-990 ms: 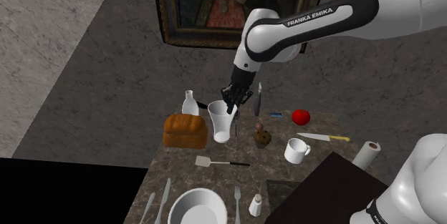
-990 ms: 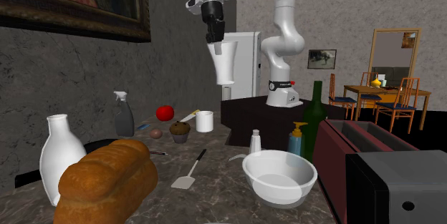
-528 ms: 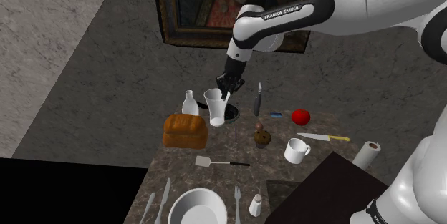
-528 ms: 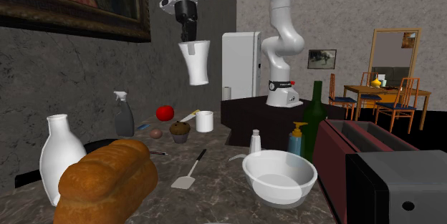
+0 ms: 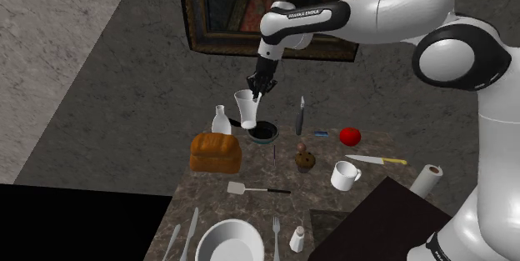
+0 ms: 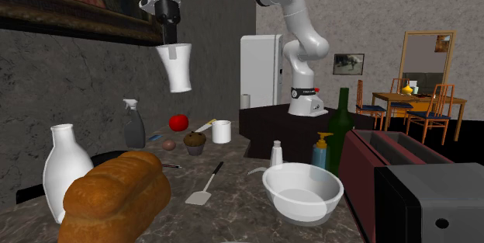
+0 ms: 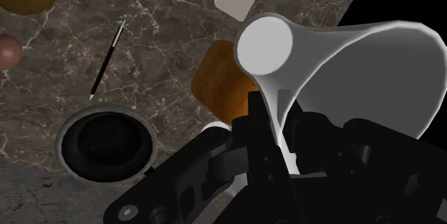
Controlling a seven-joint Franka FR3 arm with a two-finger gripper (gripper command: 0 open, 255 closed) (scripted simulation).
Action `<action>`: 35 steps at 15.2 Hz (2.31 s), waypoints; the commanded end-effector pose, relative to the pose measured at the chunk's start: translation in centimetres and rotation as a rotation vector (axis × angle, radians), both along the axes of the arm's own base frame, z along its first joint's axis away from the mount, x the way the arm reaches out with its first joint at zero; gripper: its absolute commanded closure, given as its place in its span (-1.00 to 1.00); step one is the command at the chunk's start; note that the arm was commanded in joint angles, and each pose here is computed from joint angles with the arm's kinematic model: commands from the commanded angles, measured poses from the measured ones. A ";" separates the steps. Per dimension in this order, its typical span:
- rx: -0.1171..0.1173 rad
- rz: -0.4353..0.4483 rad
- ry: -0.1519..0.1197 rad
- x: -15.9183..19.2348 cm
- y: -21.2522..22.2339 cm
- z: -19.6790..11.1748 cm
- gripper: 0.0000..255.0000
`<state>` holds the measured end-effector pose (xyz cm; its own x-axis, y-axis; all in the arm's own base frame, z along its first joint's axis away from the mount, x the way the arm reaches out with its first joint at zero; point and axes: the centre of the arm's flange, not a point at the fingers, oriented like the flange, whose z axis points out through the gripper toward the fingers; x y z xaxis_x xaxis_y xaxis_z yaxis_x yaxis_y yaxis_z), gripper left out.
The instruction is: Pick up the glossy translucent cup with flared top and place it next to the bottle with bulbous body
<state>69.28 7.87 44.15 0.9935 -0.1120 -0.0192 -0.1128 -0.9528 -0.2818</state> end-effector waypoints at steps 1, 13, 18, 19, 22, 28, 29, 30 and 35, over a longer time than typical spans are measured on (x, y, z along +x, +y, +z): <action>0.000 0.001 0.000 2.4 -1.3 0.0 1.00; 0.000 0.001 0.000 8.0 -3.9 -3.7 1.00; 0.000 0.001 0.000 8.0 -3.9 -6.4 1.00; 0.000 0.001 0.000 8.0 -3.9 -6.9 1.00; 0.000 0.001 0.000 8.0 -3.9 -8.5 1.00; 0.000 0.001 0.000 8.0 -3.9 -11.6 1.00; 0.000 0.001 0.000 8.0 -3.9 -12.2 1.00; 0.000 0.001 0.000 8.0 -3.9 -12.7 1.00; 0.000 0.001 0.000 8.0 -3.9 -15.3 1.00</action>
<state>77.20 4.01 29.30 0.9936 -0.1109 -0.0195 -0.1119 -0.9530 -0.2815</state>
